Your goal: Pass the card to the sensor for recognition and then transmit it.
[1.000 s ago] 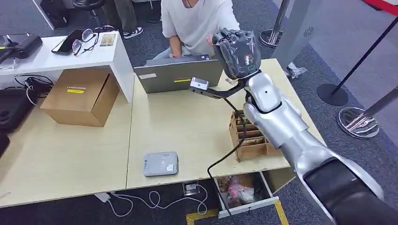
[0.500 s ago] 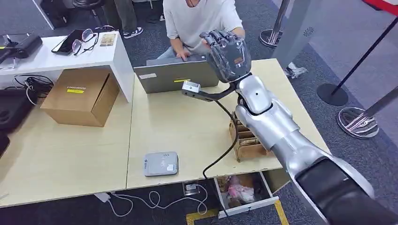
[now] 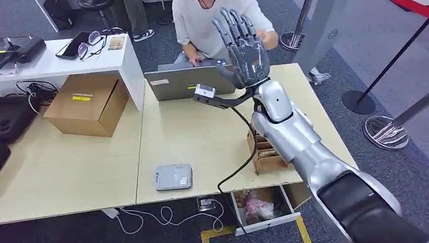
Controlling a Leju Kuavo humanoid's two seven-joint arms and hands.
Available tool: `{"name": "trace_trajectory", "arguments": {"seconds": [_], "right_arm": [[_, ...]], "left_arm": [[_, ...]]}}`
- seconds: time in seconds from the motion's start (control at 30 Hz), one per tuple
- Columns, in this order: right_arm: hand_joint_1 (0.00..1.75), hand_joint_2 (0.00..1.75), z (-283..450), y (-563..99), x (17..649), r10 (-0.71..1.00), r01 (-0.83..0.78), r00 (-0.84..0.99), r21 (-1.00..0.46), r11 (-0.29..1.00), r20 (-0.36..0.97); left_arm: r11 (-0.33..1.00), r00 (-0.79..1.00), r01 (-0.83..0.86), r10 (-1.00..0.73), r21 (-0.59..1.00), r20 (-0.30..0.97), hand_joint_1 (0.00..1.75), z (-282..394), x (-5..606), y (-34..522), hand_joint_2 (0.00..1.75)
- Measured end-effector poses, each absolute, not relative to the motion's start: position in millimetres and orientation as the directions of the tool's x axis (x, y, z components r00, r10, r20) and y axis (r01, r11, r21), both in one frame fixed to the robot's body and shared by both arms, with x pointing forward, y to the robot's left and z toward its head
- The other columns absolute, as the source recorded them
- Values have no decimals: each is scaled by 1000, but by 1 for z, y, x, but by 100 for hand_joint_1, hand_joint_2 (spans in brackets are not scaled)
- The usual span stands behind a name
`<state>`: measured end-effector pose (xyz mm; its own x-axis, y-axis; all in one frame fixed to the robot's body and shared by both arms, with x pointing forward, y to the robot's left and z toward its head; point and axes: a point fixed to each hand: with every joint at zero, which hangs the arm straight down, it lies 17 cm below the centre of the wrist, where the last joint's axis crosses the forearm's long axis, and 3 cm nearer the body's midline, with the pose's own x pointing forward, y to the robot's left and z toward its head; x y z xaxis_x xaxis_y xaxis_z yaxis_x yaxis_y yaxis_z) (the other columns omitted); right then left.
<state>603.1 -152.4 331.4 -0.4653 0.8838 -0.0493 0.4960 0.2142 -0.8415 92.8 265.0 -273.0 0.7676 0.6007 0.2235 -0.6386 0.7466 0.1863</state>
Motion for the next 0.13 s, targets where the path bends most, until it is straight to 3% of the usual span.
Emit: {"name": "trace_trajectory", "arguments": {"seconds": [0.13], "right_arm": [[0, 0, 329, -153, 584, 782, 356, -555, -769, 532, 284]], "left_arm": [[744, 763, -643, 602, 181, 238, 0, -273, 93, 265, 0]]}}
